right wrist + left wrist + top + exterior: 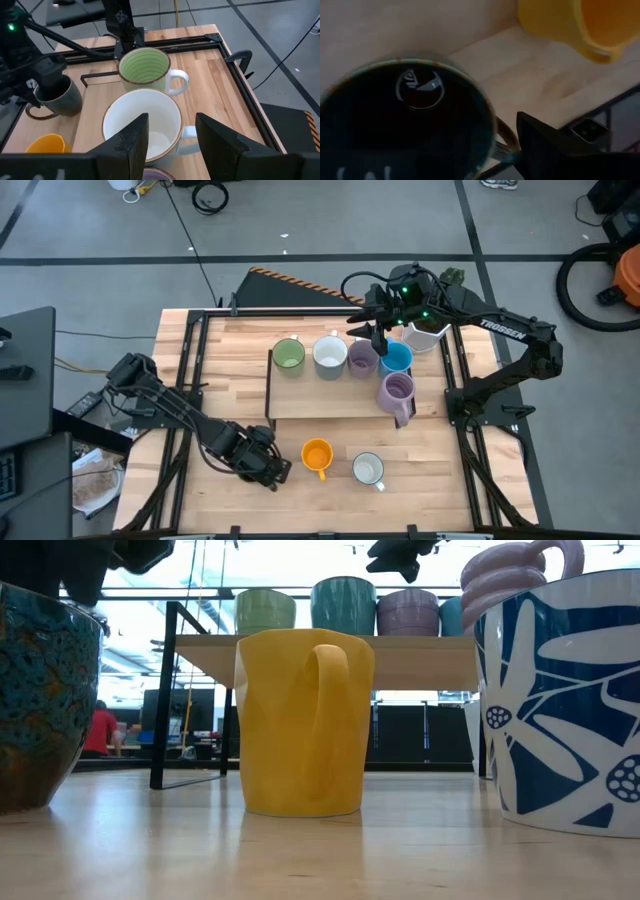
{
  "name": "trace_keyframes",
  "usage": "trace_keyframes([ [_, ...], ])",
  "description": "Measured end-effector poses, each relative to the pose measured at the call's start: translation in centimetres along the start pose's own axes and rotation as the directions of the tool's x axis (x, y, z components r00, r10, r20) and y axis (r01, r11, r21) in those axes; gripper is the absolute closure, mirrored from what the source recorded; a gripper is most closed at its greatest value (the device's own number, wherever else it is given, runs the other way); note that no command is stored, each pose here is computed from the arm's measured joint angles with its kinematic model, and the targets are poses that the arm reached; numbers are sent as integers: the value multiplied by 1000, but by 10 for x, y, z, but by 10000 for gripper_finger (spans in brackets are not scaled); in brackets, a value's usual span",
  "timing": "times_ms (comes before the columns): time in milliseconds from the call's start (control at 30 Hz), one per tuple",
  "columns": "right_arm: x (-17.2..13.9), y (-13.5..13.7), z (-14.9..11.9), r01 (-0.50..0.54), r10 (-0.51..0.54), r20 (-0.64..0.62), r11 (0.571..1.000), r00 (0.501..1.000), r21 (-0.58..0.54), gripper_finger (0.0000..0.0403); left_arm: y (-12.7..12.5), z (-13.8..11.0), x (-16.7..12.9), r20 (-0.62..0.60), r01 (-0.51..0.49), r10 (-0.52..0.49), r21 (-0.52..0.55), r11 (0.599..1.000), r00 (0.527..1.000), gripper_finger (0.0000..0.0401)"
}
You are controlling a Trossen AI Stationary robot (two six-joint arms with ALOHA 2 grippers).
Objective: Place coffee mugs
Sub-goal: Put the brown blue mug on the shelf
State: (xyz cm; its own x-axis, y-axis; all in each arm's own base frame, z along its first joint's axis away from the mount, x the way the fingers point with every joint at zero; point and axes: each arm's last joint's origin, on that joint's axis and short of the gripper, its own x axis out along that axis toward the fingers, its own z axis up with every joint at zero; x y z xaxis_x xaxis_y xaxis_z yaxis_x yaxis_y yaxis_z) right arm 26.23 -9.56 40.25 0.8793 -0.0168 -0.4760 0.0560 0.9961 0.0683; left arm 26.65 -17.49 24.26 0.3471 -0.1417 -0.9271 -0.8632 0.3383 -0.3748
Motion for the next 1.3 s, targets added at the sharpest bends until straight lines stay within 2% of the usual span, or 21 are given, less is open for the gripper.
trace_keyframes([
  [200, 0, 0, 0, 0, 0, 1, 1000, 1000, -1, 234, -1, -3, 21, -28, -55, 55, -4, 998, 998, 197],
  [333, 0, 0, 0, 0, 0, 3, 1000, 1000, -7, 234, -1, -5, 35, -61, -102, 102, 4, 995, 993, 201],
  [500, 0, 0, 0, 0, 0, 3, 1000, 1000, -8, 234, -3, -9, 49, -125, -117, 120, 31, 993, 985, 254],
  [700, 0, 1, 0, -18, 18, 5, 1000, 1000, -8, 234, -2, -9, 45, -160, -117, 125, 58, 991, 979, 349],
  [767, 0, 1, 0, -18, 18, 5, 1000, 1000, -8, 234, -3, -10, 43, -184, -99, 113, 80, 992, 976, 362],
  [900, 0, 1, 0, -19, 19, 5, 1000, 1000, -12, 234, -4, -9, 27, -218, -60, 83, 112, 992, 972, 362],
  [1133, 0, 0, 1, -18, 18, 8, 1000, 1000, -23, 234, -16, -3, -27, -283, 47, 14, 208, 977, 959, 362],
  [1200, 0, 0, 1, -18, 18, 9, 999, 1000, -29, 234, -22, 0, -44, -312, 95, -6, 268, 959, 950, 362],
  [1300, 0, 0, 1, -17, 17, 14, 999, 1000, -30, 234, -35, 3, -70, -360, 206, -63, 375, 904, 931, 362],
])
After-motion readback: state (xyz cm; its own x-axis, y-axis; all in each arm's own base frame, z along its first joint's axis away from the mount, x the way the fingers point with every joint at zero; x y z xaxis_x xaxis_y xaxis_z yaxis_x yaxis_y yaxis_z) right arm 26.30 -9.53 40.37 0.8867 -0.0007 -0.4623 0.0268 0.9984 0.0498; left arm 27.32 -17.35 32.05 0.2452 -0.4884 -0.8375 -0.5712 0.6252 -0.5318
